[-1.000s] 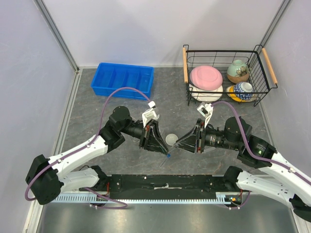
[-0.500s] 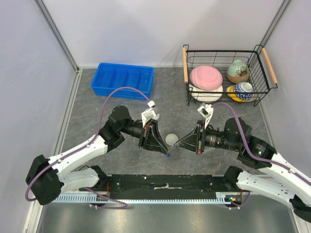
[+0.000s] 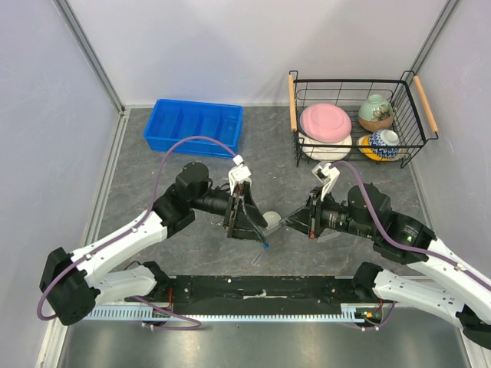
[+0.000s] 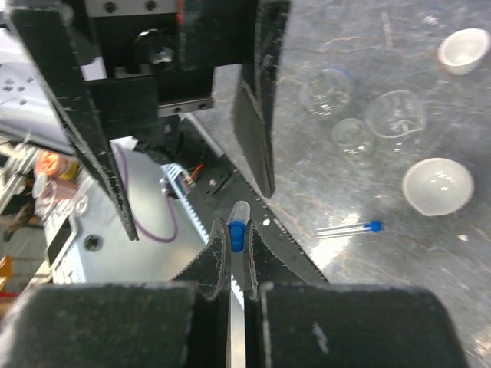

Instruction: Organize the chemistry lab equipment

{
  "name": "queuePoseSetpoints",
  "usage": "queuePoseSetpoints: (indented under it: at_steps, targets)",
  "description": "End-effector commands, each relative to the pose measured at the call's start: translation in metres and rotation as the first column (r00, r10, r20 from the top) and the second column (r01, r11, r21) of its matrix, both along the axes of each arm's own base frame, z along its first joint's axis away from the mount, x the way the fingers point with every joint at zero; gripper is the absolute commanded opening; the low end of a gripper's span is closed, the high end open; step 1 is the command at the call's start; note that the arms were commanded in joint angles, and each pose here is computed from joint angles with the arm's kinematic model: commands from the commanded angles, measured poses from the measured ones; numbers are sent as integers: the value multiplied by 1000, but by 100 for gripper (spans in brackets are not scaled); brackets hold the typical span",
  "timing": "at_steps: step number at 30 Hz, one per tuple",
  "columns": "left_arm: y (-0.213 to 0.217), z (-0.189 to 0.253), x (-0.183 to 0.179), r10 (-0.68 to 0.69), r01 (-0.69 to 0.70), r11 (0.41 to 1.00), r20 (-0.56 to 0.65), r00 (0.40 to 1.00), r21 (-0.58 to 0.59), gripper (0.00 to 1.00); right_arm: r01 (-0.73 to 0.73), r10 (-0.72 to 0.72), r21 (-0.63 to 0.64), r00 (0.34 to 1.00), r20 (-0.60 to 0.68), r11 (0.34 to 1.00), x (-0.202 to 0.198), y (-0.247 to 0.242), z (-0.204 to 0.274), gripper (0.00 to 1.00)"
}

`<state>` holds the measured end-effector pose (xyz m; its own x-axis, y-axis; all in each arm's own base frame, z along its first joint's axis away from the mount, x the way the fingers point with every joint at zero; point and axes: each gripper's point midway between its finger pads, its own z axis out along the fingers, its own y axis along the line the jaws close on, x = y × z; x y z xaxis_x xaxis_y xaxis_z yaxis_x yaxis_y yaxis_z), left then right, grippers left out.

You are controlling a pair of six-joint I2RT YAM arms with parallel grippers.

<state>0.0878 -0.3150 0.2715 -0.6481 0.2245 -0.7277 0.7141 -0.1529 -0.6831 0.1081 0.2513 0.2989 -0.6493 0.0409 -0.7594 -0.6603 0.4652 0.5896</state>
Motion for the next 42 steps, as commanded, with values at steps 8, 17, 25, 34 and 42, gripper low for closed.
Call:
queuePoseSetpoints:
  at_steps: [8, 17, 25, 34, 42]
  targets:
    - [33, -22, 76, 507, -540, 793, 186, 841, 282, 100, 532, -506, -289, 846, 167, 796, 65, -93, -20, 0]
    - [50, -54, 76, 588, -618, 737, 190, 786, 275, 99, 757, -721, -405, 636, 276, 513, 96, -136, -71, 0]
    - [60, -78, 75, 606, -637, 700, 205, 769, 323, 96, 733, -724, -513, 633, 274, 447, 102, -128, -121, 0]
    - [59, -78, 74, 602, -630, 706, 196, 774, 323, 95, 732, -744, -516, 623, 242, 445, 103, -121, -152, 0]
    - [59, -80, 72, 596, -624, 711, 193, 779, 325, 95, 741, -757, -488, 615, 220, 460, 107, -117, -158, 0]
